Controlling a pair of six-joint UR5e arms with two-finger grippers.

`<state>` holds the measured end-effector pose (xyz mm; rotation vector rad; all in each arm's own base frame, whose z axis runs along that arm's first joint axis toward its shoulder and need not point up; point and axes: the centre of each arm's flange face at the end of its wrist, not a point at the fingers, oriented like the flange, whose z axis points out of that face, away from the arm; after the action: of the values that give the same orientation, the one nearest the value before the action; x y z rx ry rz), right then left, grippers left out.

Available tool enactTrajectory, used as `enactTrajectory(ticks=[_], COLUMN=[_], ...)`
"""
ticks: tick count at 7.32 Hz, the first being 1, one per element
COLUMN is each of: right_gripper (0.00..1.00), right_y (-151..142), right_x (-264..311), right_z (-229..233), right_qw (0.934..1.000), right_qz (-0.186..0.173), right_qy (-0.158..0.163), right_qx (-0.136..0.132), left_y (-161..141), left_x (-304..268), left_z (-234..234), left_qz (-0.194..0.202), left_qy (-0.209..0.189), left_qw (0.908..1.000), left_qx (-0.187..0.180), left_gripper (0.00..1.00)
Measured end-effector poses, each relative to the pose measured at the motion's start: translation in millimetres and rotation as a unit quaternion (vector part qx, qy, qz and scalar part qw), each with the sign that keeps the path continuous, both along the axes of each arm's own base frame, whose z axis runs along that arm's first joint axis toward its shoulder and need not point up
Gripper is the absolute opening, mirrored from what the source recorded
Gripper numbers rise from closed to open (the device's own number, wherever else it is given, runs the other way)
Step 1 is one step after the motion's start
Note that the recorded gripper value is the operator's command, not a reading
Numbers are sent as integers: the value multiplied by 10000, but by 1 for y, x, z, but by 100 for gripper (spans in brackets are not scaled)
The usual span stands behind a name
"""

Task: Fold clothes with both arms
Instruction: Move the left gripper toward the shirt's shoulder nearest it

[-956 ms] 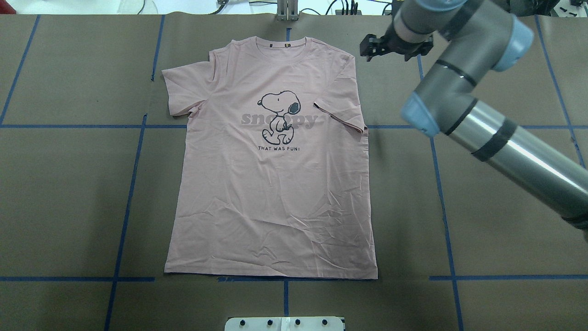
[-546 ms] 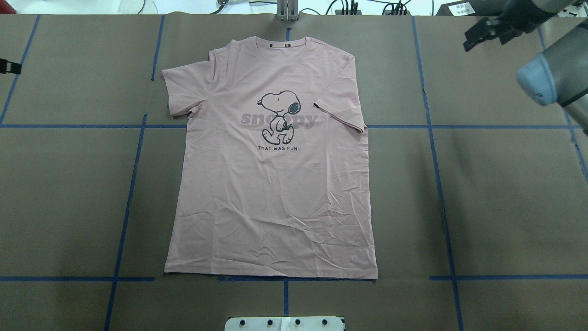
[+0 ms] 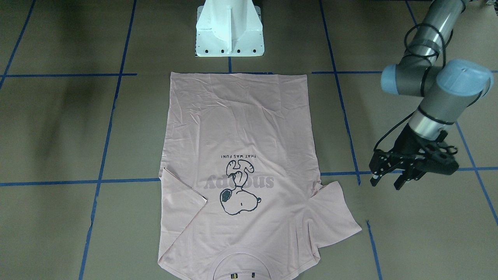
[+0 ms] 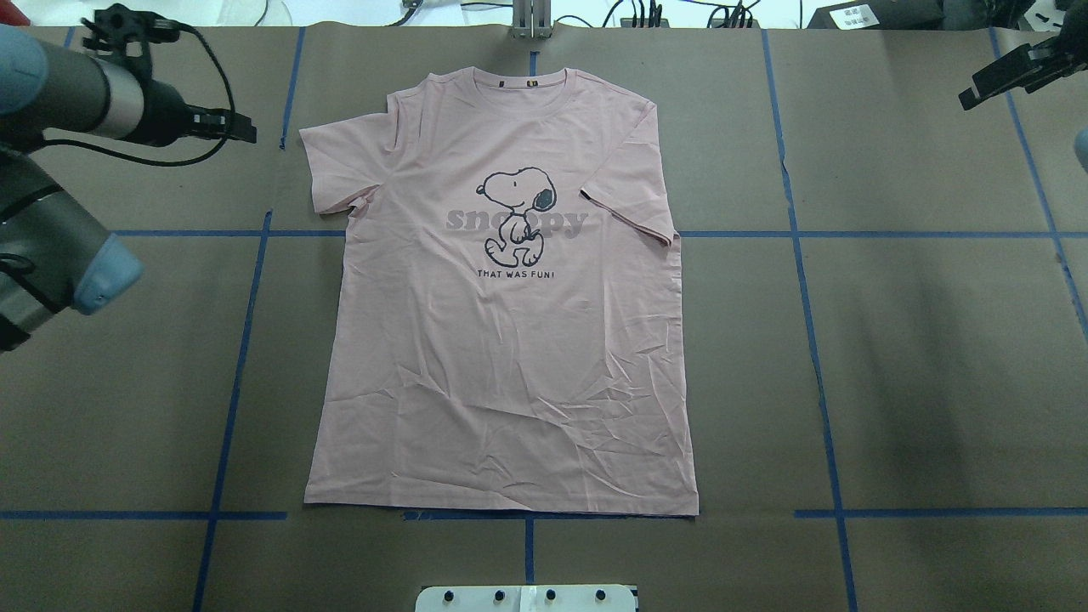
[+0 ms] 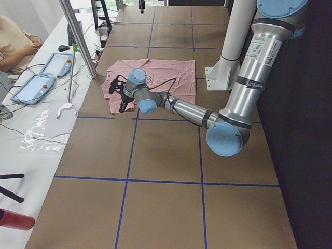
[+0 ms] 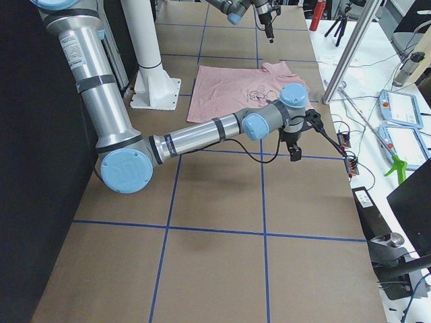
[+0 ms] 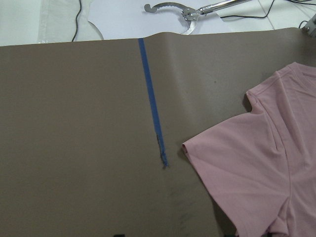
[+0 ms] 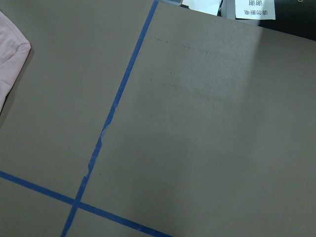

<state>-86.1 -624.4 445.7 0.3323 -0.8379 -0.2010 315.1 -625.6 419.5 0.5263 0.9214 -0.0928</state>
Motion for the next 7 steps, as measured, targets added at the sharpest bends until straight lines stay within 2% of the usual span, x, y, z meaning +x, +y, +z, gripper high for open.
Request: enactTrajectory(ticks=[2, 5, 7], right_gripper=[100, 100, 100], right_y=[5, 12, 17], right_x=[2, 4, 5], right_z=[0, 3, 5], right_qw=[10000, 10000, 10000], right_qz=[18, 23, 26], right_qy=[0, 4, 10], right_qx=[3, -1, -6], left_y=[-26, -53, -59], left_x=[46, 75, 87], left_z=[20, 30, 36], left_qz=[-163, -314, -294], left_qy=[-90, -321, -368], left_qw=[9998, 9990, 9988], left_qx=[0, -86, -104], left_gripper=[60, 56, 52])
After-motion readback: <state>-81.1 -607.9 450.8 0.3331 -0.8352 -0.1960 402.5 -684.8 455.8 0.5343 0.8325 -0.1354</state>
